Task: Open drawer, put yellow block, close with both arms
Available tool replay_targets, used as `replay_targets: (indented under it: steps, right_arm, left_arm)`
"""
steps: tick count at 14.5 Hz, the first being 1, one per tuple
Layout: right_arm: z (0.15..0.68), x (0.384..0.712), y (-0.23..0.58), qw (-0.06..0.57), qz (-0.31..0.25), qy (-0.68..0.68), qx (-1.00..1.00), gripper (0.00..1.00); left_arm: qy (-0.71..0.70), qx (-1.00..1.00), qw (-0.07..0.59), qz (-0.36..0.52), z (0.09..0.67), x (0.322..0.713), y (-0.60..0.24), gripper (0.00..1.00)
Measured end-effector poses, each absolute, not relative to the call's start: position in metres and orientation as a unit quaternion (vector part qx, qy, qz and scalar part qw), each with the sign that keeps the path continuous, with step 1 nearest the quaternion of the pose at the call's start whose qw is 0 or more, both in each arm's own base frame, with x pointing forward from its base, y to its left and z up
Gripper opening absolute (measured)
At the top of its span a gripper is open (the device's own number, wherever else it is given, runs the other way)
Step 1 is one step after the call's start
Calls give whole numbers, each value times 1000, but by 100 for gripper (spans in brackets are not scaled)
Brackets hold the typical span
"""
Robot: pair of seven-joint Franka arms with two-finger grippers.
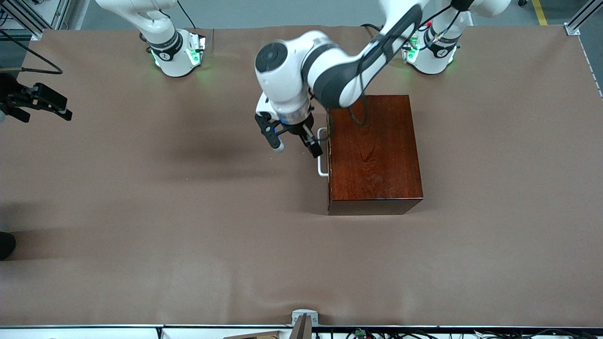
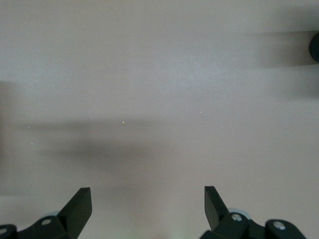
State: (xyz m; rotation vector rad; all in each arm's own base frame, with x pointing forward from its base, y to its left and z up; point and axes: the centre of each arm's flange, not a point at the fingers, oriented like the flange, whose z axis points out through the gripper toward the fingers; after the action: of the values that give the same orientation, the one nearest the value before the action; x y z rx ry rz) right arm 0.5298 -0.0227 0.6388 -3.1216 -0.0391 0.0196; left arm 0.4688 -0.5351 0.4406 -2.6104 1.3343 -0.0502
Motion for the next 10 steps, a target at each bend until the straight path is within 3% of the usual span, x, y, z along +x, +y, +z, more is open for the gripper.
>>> replay_targets:
  steps: [3, 10]
  right_arm:
    - [639, 530, -23, 10, 7, -12, -1000, 100]
    - [639, 530, -23, 10, 7, -12, -1000, 100]
  left_arm:
    - [312, -943, 108, -41, 514, 476, -492, 100]
    - [48, -995, 82, -15, 620, 559, -265, 100]
